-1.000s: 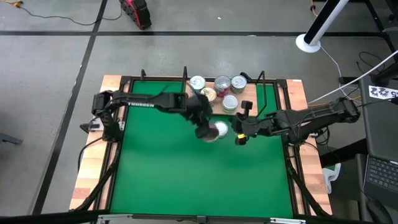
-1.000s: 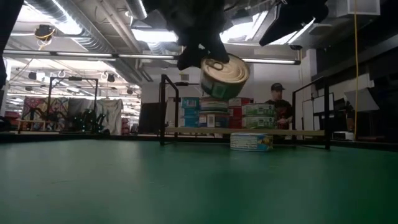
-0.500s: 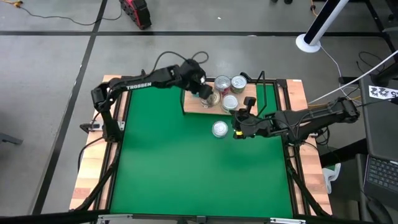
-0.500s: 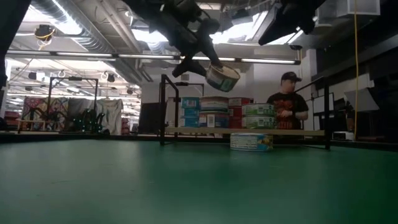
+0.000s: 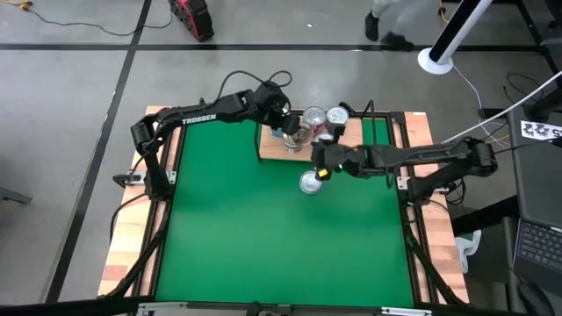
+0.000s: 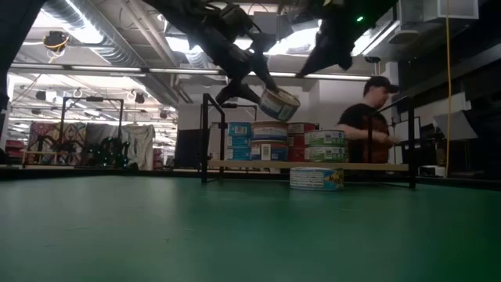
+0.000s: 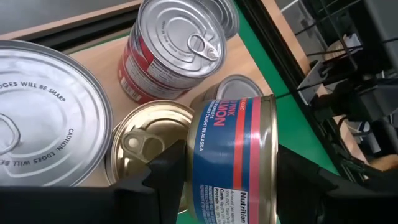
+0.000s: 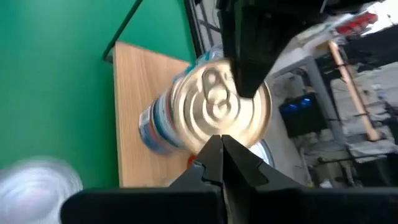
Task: Stack canned seafood by type on shelf
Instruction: Stack the blue pink tuna can on top of the blue pink tuna cans on the shelf
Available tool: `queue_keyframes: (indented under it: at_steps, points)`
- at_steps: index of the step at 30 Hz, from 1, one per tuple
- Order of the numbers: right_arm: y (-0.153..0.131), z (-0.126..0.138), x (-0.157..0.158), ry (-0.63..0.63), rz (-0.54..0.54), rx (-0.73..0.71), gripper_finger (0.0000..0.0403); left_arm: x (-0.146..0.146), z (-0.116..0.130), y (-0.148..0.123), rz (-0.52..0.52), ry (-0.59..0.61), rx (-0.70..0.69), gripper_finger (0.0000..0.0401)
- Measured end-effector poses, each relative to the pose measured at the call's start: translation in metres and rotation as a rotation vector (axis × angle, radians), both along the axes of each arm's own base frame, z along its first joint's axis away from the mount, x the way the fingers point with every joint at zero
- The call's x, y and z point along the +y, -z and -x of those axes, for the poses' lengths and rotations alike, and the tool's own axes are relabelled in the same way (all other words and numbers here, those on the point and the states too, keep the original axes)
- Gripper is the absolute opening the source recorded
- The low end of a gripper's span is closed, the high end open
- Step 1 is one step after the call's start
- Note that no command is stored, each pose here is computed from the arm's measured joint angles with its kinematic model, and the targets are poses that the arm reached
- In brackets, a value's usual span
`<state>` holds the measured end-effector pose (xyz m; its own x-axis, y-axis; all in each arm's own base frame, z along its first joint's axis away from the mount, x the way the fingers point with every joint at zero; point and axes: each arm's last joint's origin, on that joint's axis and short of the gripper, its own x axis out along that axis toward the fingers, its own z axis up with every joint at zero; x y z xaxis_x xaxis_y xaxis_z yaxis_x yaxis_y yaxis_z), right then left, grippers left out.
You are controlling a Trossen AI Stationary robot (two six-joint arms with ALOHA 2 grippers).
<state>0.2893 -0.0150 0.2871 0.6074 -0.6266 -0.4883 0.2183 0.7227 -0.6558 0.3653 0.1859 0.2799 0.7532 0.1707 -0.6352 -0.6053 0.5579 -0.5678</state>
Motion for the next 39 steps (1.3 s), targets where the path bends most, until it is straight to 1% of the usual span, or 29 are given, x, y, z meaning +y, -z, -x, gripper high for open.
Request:
queue_keyframes:
  at_steps: [7,10,15,23,30,39]
  points:
    - [-0.001,-0.007,-0.032,-0.028,-0.071,-0.065,0.0005,0.001,-0.001,0.002,-0.002,-0.007,0.010,0.0186]
    - [-0.003,-0.007,-0.041,-0.061,-0.097,-0.088,0.0005,0.001,0.000,0.002,-0.011,-0.018,0.014,0.0186]
    - [-0.004,-0.006,-0.051,-0.047,-0.107,-0.103,0.0005,0.001,-0.001,0.002,-0.015,-0.021,0.014,0.0186]
    - [-0.004,-0.006,-0.050,-0.050,-0.107,-0.099,0.0005,0.006,-0.002,-0.002,-0.047,-0.033,-0.035,0.0186]
    - [-0.003,-0.006,-0.050,-0.050,-0.108,-0.098,0.0005,0.010,0.001,-0.002,-0.056,-0.036,-0.032,0.0186]
    - [-0.003,-0.006,-0.050,-0.050,-0.108,-0.098,0.0005,0.010,0.006,0.001,-0.067,-0.033,0.041,0.0186]
